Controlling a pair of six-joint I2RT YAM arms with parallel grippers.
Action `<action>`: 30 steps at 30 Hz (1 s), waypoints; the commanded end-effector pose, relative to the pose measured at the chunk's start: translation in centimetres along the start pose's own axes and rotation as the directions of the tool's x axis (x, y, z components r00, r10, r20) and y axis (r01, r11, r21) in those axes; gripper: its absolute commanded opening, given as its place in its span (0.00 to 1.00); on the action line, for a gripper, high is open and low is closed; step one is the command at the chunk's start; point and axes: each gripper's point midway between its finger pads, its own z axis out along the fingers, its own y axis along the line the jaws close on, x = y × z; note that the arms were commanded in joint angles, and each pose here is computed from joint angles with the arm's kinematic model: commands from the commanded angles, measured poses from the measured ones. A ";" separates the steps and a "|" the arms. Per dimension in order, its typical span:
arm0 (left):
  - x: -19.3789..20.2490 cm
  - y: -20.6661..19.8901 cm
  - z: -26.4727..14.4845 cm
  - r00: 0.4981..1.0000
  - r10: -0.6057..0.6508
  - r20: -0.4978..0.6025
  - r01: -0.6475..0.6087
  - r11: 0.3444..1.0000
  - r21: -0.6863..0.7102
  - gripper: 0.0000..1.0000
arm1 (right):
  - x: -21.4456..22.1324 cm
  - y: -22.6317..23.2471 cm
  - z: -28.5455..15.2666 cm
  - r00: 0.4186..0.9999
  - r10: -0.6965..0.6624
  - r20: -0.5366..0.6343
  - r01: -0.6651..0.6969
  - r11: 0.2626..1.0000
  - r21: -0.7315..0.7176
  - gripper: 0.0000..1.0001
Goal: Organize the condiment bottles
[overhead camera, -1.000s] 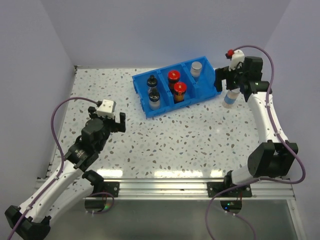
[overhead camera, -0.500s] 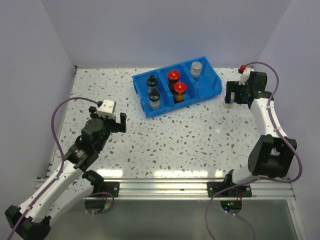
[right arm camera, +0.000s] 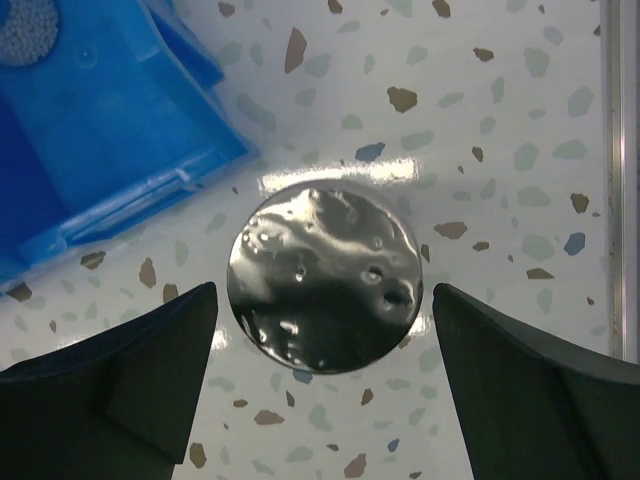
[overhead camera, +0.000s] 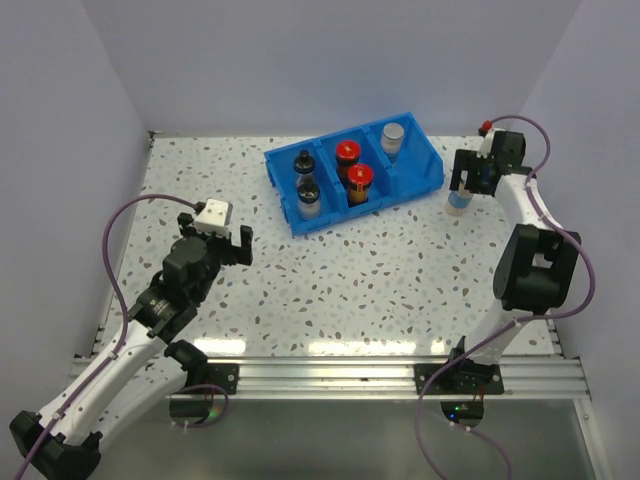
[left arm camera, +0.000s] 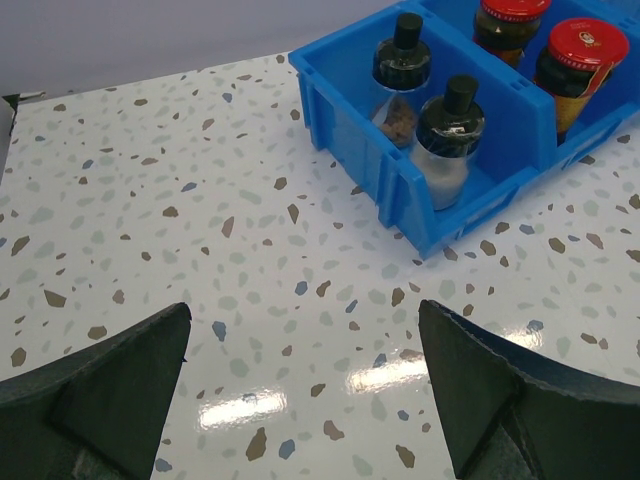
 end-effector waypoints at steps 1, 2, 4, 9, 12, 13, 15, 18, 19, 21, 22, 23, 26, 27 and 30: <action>-0.2 0.2 0.2 1.000 0.000 0.013 0.000 1.000 -0.011 1.00 | -4.3 -0.2 0.5 0.992 0.048 0.115 -0.049 0.999 0.005 0.91; -0.3 0.2 0.2 1.000 0.000 0.016 0.000 1.000 -0.009 1.00 | -4.2 -0.3 0.9 0.992 0.056 0.110 -0.057 0.998 0.009 0.91; -0.2 0.2 0.2 1.000 0.002 0.012 -0.002 1.000 -0.011 1.00 | -4.4 -0.3 1.3 0.991 0.061 0.123 -0.063 0.998 0.011 0.90; -0.2 0.2 0.2 1.000 0.002 0.012 -0.002 1.000 -0.008 1.00 | -4.2 -0.4 2.2 0.989 0.073 0.126 -0.075 0.997 0.015 0.82; -0.2 0.2 0.2 1.000 0.004 0.012 -0.003 1.000 -0.008 1.00 | -4.0 -0.6 2.5 0.989 0.070 0.132 -0.073 0.997 0.016 0.67; -0.2 0.2 0.2 1.000 0.004 0.012 -0.003 1.000 -0.008 1.00 | -4.1 -0.5 2.3 0.988 0.066 0.140 -0.069 0.998 0.015 0.59; -0.2 0.2 0.2 1.000 0.004 0.012 -0.003 1.000 -0.008 1.00 | -3.8 -0.4 2.3 0.987 0.059 0.150 -0.061 0.998 0.010 0.32; -0.4 0.2 0.1 1.000 0.001 0.017 -0.001 1.000 -0.007 1.00 | -3.6 0.0 1.2 0.983 0.048 0.178 -0.047 0.999 -0.007 0.12; -0.4 0.2 0.1 1.000 0.000 0.017 0.000 1.000 -0.007 1.00 | -4.3 0.3 -0.1 0.977 0.040 0.210 -0.038 0.999 -0.013 0.10; -0.4 0.2 0.0 1.000 -0.001 0.020 0.001 1.000 -0.006 1.00 | -3.8 0.6 -0.8 0.974 0.023 0.224 -0.019 1.000 -0.021 0.02; -0.6 0.2 0.0 1.000 -0.002 0.023 0.002 1.000 -0.003 1.00 | -3.9 0.8 -1.5 0.971 0.016 0.239 -0.011 1.000 -0.023 0.01; -0.6 0.2 0.0 1.000 -0.002 0.023 0.002 1.000 -0.003 1.00 | -4.7 1.0 -3.0 0.961 0.006 0.275 0.000 1.000 -0.025 0.00; -0.6 0.1 0.0 1.000 -0.003 0.024 0.003 1.000 0.000 1.00 | -4.7 1.7 -5.5 0.946 -0.050 0.321 0.062 0.998 -0.027 0.00; -0.6 0.1 0.0 1.000 -0.004 0.026 0.003 1.000 0.002 1.00 | -4.2 2.1 -5.8 0.945 -0.060 0.320 0.076 0.996 -0.037 0.00; -0.7 0.1 -0.1 1.000 -0.005 0.028 0.005 1.000 0.004 1.00 | -3.8 4.3 -7.9 0.931 -0.109 0.349 0.155 0.982 -0.108 0.00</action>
